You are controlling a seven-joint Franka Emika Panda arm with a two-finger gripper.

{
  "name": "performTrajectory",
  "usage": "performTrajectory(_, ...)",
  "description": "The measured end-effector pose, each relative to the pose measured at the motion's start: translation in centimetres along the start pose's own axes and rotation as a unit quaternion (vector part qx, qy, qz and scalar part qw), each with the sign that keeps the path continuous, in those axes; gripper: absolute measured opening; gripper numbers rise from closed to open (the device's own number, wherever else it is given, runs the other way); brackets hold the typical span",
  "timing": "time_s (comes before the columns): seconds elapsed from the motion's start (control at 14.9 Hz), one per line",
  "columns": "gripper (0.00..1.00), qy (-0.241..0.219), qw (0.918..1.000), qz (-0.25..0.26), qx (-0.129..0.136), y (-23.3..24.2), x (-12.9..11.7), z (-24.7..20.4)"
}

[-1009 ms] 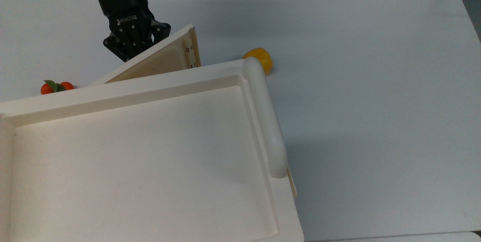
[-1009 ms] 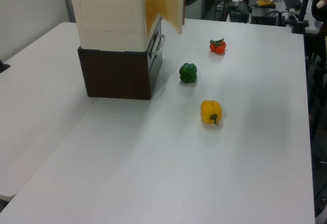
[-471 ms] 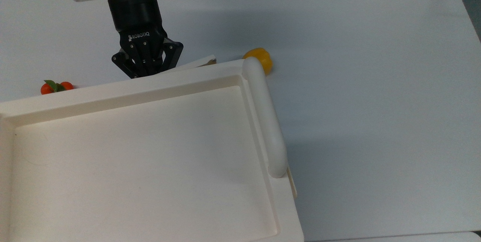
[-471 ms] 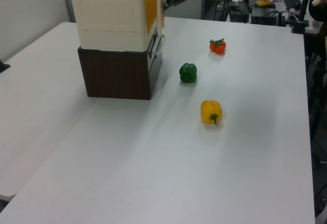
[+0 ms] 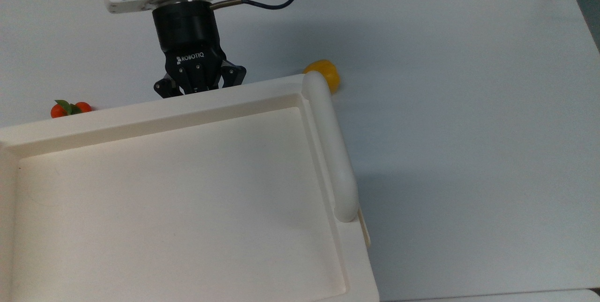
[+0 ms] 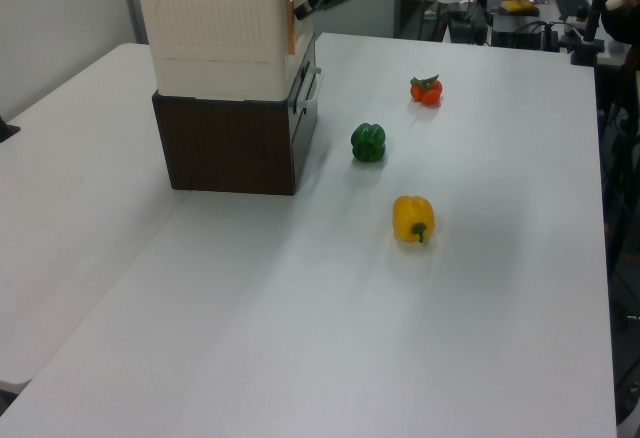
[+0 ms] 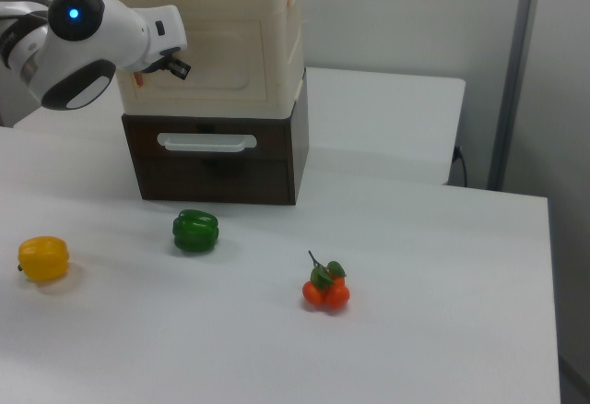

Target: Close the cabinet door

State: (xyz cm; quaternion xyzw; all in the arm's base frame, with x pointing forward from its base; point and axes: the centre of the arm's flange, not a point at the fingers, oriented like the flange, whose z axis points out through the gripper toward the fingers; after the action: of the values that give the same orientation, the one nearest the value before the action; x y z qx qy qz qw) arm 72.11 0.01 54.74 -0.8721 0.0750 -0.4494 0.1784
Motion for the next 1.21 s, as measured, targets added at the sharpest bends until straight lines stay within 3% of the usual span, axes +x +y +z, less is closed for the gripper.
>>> performTrajectory(0.54,0.01,0.0,1.0,0.0,0.001,0.0,0.1,0.1)
performTrajectory(0.67,0.01,-0.028,0.9995,0.002,0.01,0.6,0.3,-0.4)
performTrajectory(0.81,0.01,-0.09,0.9955,-0.005,0.03,1.9,0.4,-1.6)
performTrajectory(0.94,0.02,-0.164,0.9855,-0.021,0.04,3.8,0.8,-4.2)
performTrajectory(1.01,0.04,-0.208,0.9768,-0.036,0.036,4.7,0.7,-5.9)
performTrajectory(1.14,0.1,-0.293,0.9532,-0.072,0.016,5.6,0.0,-8.8)
performTrajectory(1.21,0.19,-0.332,0.9394,-0.086,0.004,5.4,-0.5,-10.0)
